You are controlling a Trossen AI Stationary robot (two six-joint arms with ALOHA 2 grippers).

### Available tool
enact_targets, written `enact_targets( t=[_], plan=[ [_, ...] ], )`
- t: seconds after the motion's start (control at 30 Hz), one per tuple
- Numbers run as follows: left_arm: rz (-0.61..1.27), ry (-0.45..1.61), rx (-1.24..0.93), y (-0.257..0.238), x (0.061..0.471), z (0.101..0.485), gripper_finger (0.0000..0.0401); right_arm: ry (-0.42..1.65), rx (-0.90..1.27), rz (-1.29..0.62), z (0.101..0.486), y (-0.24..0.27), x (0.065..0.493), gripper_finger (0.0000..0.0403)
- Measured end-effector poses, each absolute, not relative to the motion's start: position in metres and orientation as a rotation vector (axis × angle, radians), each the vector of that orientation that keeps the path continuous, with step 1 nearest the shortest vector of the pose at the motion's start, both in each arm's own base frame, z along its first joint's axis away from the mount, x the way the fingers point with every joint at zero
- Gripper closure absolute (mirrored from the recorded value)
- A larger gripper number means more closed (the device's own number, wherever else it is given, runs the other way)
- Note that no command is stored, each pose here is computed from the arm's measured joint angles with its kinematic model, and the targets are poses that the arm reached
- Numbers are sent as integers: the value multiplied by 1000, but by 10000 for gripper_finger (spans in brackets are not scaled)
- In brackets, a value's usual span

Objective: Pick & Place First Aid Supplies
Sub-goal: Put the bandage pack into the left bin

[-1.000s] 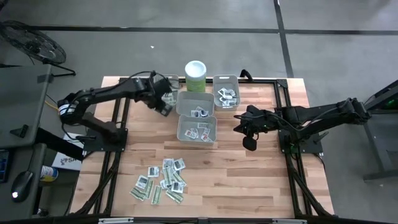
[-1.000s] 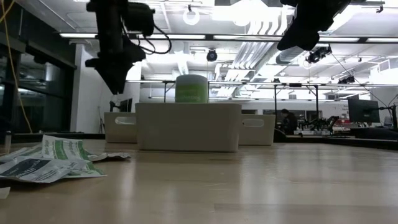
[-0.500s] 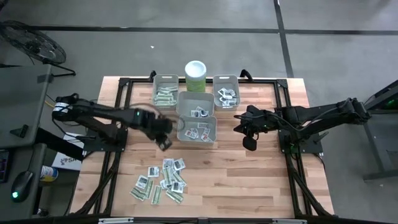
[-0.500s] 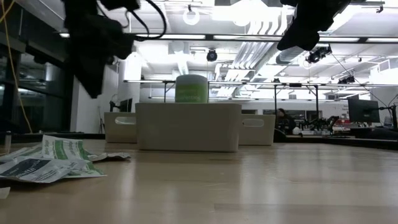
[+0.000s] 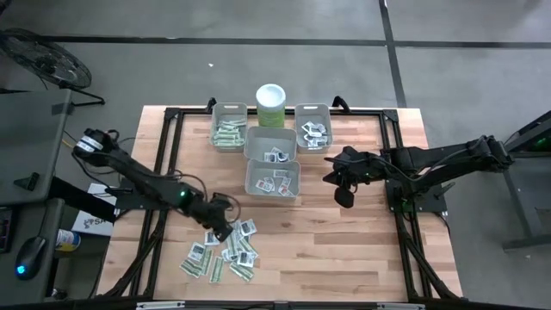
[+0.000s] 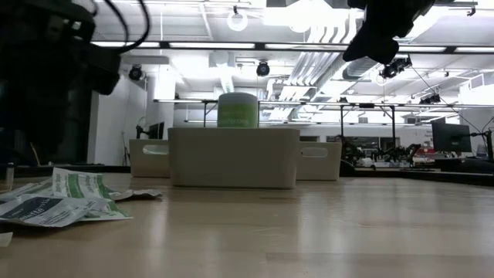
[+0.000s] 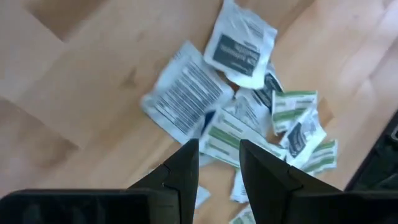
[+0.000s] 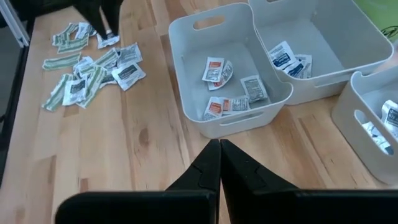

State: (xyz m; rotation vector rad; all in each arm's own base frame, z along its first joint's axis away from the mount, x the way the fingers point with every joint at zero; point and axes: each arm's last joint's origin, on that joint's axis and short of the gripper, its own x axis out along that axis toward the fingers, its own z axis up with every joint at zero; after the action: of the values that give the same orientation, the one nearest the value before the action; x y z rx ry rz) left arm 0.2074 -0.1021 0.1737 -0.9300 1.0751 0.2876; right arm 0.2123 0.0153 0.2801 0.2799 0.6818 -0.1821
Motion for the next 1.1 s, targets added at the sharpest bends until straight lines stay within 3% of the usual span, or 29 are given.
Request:
enact_targets(
  t=[0.63,1.1],
  plan=[
    [538,761,-1305,-148,169,158,286,653,377,-278,280,14,212,402],
    [536,743,-1307,-148,170,159,276,642,406,-316,280,13,213,402]
  ],
)
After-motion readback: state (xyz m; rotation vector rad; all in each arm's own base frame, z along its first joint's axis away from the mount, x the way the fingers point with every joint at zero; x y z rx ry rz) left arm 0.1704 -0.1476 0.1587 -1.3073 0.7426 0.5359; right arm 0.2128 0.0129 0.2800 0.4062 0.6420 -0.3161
